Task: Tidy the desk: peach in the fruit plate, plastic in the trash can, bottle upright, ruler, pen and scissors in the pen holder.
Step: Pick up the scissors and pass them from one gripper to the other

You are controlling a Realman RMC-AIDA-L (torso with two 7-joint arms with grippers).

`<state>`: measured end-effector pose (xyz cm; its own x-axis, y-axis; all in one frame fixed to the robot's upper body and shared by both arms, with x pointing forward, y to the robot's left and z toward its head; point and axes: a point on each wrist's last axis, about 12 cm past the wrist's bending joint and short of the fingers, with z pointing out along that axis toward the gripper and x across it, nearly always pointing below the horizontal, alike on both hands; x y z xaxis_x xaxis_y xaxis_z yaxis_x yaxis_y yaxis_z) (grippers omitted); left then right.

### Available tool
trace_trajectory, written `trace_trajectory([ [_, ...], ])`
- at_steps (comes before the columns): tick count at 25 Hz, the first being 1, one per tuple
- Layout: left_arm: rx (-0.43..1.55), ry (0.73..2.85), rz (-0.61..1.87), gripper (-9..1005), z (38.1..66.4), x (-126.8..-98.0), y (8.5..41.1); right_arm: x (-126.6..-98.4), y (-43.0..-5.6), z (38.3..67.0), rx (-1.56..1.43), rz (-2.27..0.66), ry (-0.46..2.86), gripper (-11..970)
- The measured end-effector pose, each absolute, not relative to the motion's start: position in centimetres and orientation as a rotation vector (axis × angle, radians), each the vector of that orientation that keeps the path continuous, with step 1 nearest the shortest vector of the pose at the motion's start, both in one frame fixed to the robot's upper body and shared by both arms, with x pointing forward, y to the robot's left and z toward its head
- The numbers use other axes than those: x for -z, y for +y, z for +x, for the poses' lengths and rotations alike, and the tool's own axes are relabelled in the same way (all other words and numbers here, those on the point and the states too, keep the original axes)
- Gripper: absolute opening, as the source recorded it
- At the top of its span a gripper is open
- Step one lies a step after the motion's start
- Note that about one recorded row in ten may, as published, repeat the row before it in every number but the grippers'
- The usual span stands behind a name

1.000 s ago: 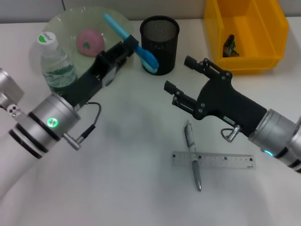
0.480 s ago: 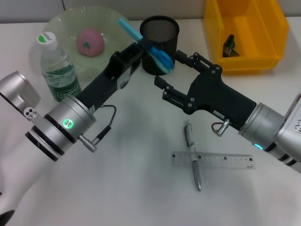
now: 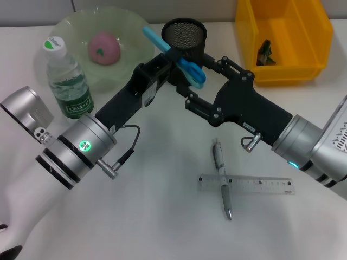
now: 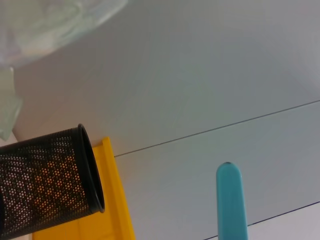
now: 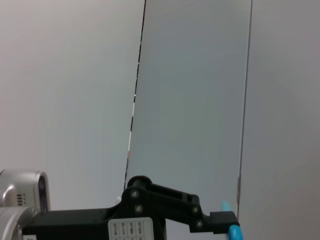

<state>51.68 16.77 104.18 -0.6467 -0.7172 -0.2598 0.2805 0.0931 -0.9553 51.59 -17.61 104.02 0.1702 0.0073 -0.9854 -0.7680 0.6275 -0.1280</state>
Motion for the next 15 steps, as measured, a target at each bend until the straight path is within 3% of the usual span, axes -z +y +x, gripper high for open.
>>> trace_trajectory([
  [6,1.666,1.609,-0.436,372,51.53,-104.19,16.74,-104.21,-17.51,51.8,-0.626,-0.701,1.297,603],
  [15,1.676,1.601,-0.421,386,51.55,-104.35,16.53,-104.19,-17.15,51.83,-0.639,-0.726,1.298,344],
])
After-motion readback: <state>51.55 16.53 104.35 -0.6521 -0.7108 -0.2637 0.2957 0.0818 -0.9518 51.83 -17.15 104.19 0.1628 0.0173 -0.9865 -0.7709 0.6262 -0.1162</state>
